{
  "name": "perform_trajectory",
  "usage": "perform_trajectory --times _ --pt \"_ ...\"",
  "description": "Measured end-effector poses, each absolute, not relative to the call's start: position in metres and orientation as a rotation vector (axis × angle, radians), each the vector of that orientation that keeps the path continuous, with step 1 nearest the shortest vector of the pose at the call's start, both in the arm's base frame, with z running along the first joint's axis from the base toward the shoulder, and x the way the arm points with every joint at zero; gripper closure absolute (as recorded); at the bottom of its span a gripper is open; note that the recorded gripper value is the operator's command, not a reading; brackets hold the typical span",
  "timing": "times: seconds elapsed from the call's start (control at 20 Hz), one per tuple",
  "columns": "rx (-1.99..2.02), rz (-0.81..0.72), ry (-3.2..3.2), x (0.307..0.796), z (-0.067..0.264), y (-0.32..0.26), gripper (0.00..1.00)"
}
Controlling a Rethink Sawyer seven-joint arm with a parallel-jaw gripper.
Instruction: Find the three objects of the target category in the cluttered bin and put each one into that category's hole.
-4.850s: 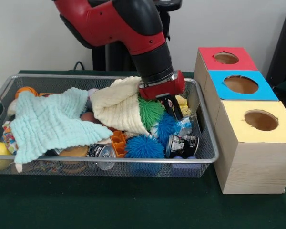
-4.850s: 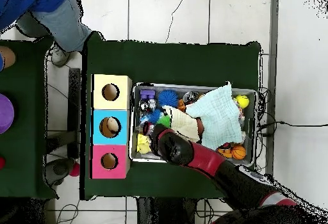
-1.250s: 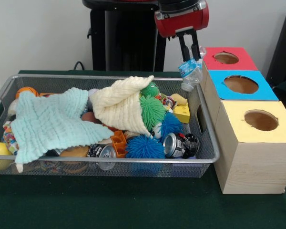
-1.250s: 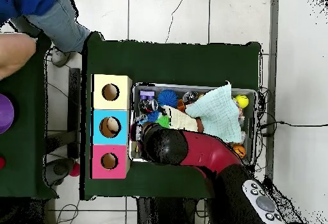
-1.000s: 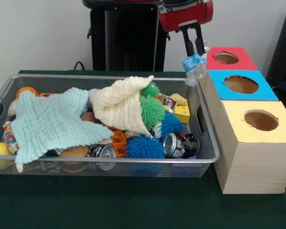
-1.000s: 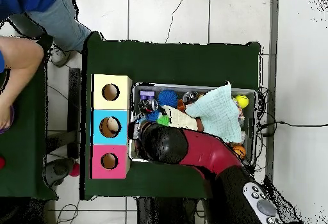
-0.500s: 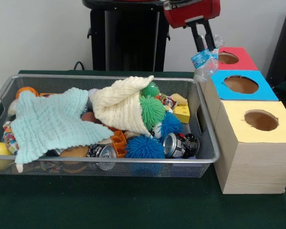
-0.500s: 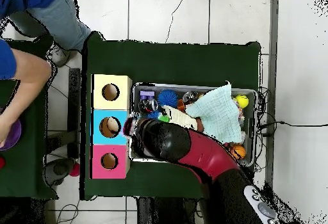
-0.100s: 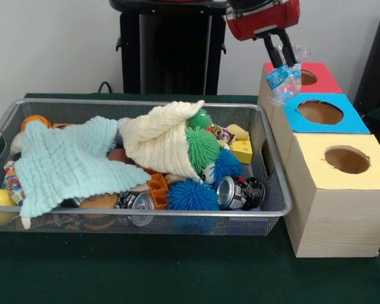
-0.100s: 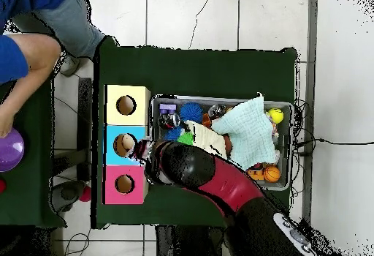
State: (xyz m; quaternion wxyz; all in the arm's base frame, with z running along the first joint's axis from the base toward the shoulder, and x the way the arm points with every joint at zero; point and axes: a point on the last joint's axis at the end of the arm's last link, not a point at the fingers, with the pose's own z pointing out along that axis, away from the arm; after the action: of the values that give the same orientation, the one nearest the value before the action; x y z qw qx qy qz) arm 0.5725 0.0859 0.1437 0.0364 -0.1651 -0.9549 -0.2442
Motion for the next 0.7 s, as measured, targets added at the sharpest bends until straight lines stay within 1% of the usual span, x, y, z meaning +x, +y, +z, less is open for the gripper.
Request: perform_trajectory --times 0.35,0.7 --pt "-0.537 -0.789 -2.940 0.551 0.110 0.112 1.00" --pt "-0.483 -0.856 -2.918 0.542 0.104 0.144 1.00"
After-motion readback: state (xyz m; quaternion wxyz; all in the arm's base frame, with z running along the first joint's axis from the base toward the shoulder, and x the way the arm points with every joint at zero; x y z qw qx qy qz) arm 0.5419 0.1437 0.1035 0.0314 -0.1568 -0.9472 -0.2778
